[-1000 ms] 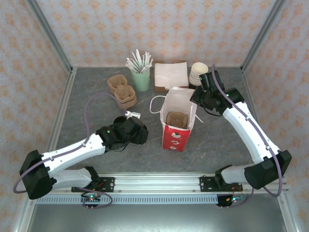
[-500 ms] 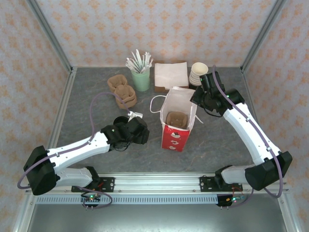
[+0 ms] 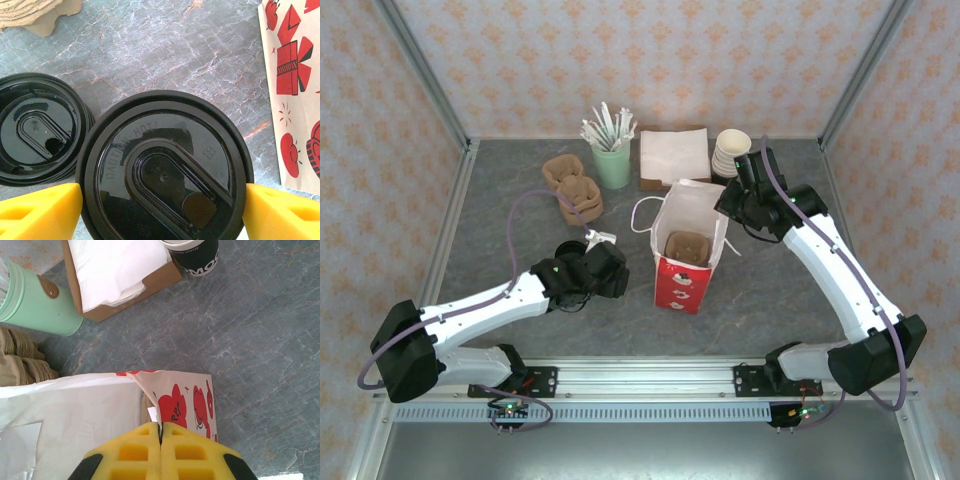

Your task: Pack the takeout coffee

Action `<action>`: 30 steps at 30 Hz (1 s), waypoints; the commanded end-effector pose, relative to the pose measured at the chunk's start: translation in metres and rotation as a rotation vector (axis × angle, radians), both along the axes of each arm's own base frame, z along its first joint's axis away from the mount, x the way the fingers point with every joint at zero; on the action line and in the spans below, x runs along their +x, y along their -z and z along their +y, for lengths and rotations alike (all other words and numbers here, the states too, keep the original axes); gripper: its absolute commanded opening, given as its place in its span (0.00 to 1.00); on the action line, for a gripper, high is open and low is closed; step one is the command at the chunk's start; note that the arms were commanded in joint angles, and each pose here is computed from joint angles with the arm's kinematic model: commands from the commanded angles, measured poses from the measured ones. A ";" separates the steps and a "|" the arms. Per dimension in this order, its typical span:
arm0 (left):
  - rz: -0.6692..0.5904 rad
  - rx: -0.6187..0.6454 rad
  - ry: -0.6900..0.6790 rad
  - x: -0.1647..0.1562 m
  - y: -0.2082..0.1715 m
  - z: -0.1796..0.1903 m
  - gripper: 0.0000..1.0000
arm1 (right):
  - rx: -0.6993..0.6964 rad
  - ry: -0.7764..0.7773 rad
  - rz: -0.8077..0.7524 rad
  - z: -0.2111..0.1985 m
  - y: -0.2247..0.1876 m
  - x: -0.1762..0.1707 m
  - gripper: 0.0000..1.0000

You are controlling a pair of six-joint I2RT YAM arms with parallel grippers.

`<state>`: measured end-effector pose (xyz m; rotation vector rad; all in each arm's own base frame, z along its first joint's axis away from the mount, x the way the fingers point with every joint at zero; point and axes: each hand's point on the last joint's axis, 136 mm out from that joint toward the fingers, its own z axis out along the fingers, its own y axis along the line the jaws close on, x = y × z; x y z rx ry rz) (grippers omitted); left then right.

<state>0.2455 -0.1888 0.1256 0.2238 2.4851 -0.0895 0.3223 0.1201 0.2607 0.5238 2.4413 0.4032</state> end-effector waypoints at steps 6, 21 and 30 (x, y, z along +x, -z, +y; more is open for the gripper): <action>0.000 0.035 -0.025 0.001 0.000 0.003 0.81 | -0.011 0.020 -0.007 -0.005 -0.001 -0.005 0.00; -0.008 0.072 -0.031 0.007 0.002 0.004 0.83 | -0.008 0.016 -0.008 -0.004 -0.001 -0.006 0.00; -0.029 0.076 -0.033 0.011 -0.005 0.003 0.86 | -0.011 0.013 -0.004 -0.004 0.001 -0.005 0.00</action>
